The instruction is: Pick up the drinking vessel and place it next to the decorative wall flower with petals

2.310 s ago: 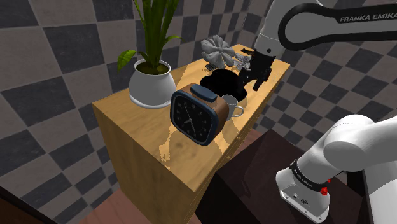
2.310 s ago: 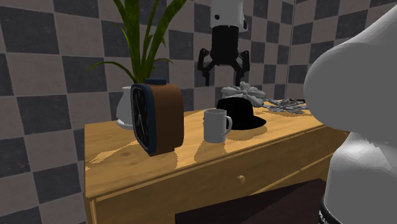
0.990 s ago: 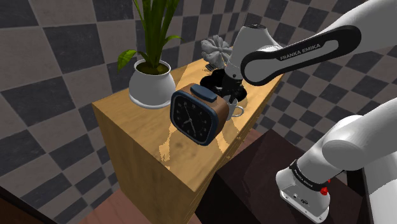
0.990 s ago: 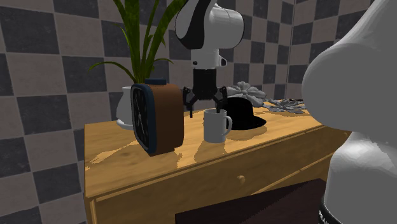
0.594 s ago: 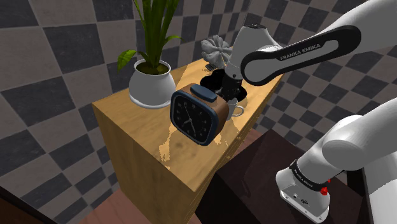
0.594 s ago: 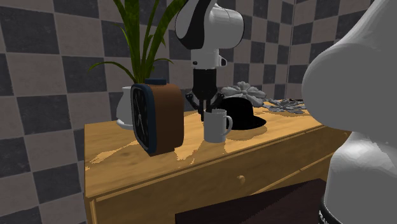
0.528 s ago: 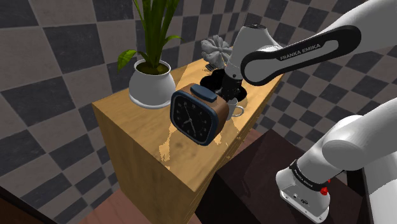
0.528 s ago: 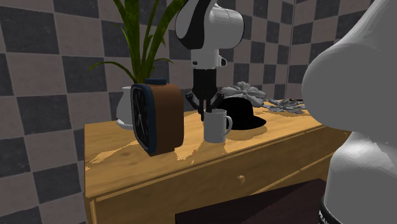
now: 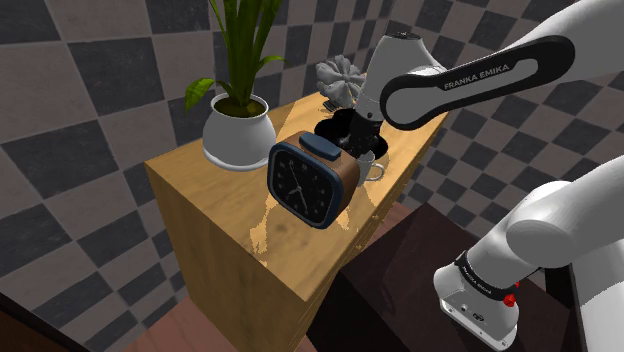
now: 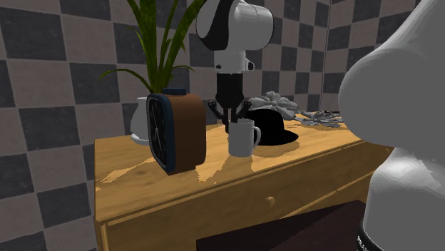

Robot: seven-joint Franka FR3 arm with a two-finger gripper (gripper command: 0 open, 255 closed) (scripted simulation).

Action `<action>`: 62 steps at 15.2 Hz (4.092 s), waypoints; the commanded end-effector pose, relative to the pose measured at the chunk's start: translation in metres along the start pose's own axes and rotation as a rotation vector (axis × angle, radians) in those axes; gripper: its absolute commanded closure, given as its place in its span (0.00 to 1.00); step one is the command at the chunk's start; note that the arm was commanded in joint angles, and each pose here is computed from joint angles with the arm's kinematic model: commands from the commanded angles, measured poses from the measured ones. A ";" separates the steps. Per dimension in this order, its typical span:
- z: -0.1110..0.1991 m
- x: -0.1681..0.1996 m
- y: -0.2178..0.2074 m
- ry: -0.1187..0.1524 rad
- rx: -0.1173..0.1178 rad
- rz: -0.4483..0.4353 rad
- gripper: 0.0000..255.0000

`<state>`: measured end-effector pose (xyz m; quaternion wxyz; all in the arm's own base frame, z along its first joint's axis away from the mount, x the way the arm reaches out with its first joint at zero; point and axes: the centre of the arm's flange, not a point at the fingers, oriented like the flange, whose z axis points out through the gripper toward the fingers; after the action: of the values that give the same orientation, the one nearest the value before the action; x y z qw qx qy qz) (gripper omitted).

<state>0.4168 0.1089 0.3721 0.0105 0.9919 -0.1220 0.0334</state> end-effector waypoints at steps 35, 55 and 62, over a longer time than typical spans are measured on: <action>-0.162 0.031 0.051 0.000 0.000 0.000 1.00; -0.153 0.127 0.296 0.000 0.000 0.000 1.00; -0.150 0.161 0.382 0.000 0.000 0.000 1.00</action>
<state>0.4702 -0.2835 0.5356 0.0101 0.9918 -0.1228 0.0334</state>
